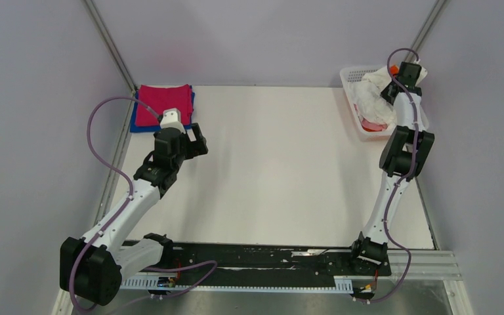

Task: Fold and stack the t-shirts
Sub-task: Grab crumpled tshirt from bin with the right arm, then move the tshirt to the center of the board

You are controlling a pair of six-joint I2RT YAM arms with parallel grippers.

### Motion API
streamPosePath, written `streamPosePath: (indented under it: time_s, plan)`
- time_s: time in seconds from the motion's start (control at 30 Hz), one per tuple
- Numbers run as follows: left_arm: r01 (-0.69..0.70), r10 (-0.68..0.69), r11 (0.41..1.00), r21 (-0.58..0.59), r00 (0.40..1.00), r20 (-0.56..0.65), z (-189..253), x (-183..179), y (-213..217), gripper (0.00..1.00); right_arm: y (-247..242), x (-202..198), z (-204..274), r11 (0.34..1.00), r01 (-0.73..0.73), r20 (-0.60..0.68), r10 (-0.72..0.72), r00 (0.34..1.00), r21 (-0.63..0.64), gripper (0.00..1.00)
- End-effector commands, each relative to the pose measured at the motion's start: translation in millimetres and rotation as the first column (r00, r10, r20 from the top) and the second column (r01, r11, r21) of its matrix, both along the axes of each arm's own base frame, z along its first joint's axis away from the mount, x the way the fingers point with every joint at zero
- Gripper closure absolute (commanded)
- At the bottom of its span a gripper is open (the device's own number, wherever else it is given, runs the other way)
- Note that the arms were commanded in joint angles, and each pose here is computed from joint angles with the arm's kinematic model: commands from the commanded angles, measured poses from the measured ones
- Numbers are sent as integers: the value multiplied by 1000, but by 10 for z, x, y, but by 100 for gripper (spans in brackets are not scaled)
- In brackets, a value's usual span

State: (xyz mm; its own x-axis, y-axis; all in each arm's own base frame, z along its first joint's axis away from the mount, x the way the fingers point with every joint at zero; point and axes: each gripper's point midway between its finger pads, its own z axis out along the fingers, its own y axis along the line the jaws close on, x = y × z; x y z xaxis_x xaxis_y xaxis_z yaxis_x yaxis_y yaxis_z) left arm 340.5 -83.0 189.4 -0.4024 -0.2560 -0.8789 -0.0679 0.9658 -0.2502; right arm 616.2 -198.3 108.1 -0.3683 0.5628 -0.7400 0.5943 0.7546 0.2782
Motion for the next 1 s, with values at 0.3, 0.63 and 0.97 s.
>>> streamPosePath:
  time_s: [0.3, 0.63, 0.97]
  plan:
    - [-24, 27, 999, -28, 996, 88, 272, 39, 32, 0, 587, -465, 3366, 966, -135, 596, 244, 765, -221, 100]
    - [-54, 59, 997, -47, 993, 103, 330, -65, 103, 0, 2043, -1265, 4566, 787, -528, 740, 555, 381, -319, 100]
    - [-119, 129, 990, -78, 982, 140, 442, -234, 254, 0, 3738, -2123, 5145, 438, -779, 737, 674, -46, -449, 100]
